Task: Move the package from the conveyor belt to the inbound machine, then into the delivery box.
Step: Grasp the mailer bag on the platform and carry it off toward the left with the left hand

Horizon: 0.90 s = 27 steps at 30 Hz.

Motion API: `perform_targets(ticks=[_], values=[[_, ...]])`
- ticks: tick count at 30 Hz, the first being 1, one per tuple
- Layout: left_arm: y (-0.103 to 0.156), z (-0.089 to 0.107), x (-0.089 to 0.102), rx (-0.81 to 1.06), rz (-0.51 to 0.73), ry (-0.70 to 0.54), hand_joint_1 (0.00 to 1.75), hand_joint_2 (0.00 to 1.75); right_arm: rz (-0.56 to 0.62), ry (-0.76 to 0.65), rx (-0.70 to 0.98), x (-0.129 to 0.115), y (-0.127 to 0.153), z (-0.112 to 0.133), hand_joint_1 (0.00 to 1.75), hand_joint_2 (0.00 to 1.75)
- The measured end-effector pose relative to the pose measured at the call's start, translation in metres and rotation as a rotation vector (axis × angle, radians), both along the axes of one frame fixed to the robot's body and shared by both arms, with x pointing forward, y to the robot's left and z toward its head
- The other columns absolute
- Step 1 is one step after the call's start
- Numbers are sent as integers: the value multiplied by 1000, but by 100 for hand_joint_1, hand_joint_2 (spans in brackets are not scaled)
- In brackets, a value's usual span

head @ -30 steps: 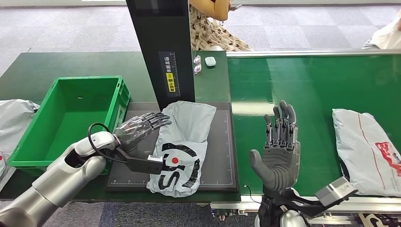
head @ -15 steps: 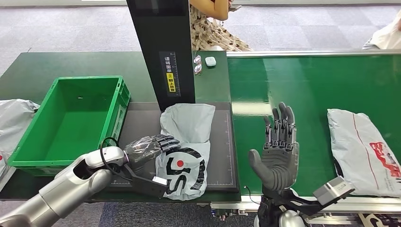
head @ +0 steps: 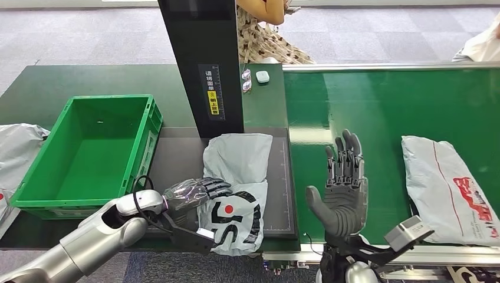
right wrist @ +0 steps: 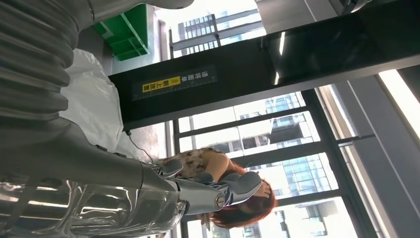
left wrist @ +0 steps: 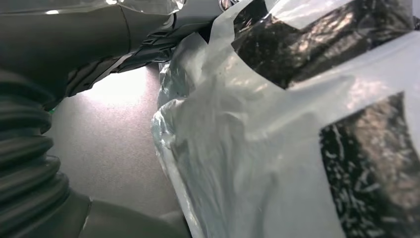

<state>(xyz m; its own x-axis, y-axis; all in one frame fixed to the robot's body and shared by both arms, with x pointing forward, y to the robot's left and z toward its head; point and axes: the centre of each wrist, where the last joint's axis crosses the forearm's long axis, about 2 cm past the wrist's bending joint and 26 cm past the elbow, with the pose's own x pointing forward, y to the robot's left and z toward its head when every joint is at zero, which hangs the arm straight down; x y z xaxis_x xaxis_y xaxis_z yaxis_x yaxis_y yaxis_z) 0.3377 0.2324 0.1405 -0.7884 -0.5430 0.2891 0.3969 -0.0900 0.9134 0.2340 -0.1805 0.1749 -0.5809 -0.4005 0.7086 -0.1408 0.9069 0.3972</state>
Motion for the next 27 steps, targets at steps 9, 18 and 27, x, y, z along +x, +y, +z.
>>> perform_targets(ticks=[9,18,27], values=[[-1,-6,-1,-51,24,-44,175,175,-4,26,-11,1,1,-6,0,175],[8,-27,-20,-336,194,-25,175,175,-27,76,-17,-3,0,-13,0,175],[3,-38,-89,-725,411,-140,175,175,-51,132,-24,-12,-4,-25,0,175]])
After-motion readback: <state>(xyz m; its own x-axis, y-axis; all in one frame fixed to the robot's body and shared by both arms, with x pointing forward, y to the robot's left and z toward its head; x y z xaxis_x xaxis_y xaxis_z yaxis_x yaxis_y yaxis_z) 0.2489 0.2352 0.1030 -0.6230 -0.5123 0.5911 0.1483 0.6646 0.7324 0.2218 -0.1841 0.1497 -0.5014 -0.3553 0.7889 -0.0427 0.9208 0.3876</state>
